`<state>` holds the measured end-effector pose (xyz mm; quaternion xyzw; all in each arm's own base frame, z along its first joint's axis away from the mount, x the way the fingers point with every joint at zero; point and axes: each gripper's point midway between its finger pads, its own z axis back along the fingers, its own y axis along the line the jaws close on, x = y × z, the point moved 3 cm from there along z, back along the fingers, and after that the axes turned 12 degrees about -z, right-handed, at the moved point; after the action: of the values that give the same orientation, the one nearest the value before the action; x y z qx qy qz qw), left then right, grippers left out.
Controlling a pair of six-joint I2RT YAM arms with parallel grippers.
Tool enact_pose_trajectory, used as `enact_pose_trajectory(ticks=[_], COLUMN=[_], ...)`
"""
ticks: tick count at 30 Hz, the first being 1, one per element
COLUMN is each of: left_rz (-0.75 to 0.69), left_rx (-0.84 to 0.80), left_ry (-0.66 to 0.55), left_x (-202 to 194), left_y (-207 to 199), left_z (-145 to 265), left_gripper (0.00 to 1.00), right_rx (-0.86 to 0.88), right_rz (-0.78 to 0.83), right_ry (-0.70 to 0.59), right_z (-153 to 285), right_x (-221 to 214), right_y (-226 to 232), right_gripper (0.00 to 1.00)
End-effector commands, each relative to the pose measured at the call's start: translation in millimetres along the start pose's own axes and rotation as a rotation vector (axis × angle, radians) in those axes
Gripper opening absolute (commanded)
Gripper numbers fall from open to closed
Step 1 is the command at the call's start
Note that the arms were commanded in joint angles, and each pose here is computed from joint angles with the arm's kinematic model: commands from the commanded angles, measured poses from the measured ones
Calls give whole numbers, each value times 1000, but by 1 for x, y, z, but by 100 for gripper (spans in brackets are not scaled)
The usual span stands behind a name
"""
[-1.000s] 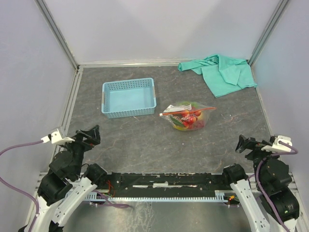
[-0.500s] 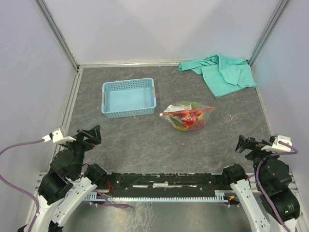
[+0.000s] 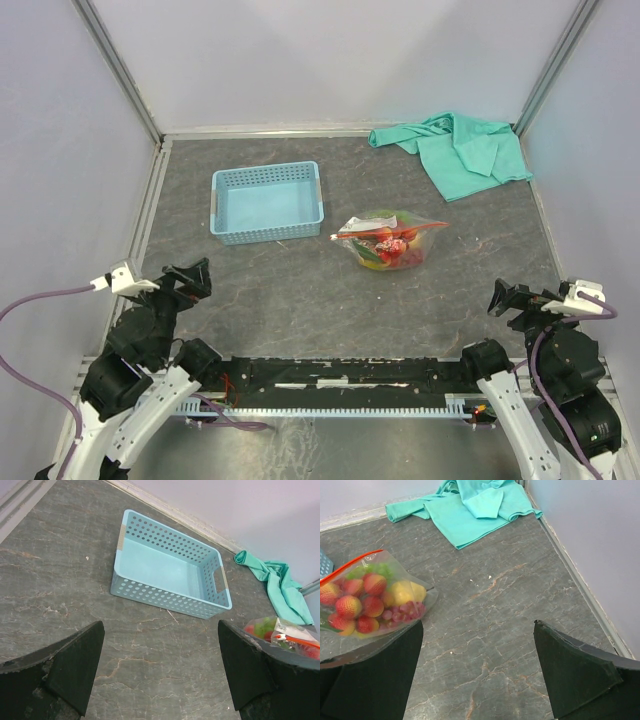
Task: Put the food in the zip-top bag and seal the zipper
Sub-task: Reset both arms
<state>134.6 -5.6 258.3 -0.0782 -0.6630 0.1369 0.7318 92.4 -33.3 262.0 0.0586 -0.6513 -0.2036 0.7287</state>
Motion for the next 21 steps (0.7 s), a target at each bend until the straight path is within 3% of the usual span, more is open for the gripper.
enact_pose_trajectory(ticks=[1,21], left_rz=[24,4], left_rx=[2,3], left_ry=[-8,11], left_x=[3,0], left_y=[-3,-6], left_z=[-2,-6], left_gripper=[100,100], right_rx=[0,-5], right_rz=[-28,-34], right_ry=[-42,-46], right_z=[0,1], right_x=[8,9], right_y=[0,-1], right_gripper=[99,99])
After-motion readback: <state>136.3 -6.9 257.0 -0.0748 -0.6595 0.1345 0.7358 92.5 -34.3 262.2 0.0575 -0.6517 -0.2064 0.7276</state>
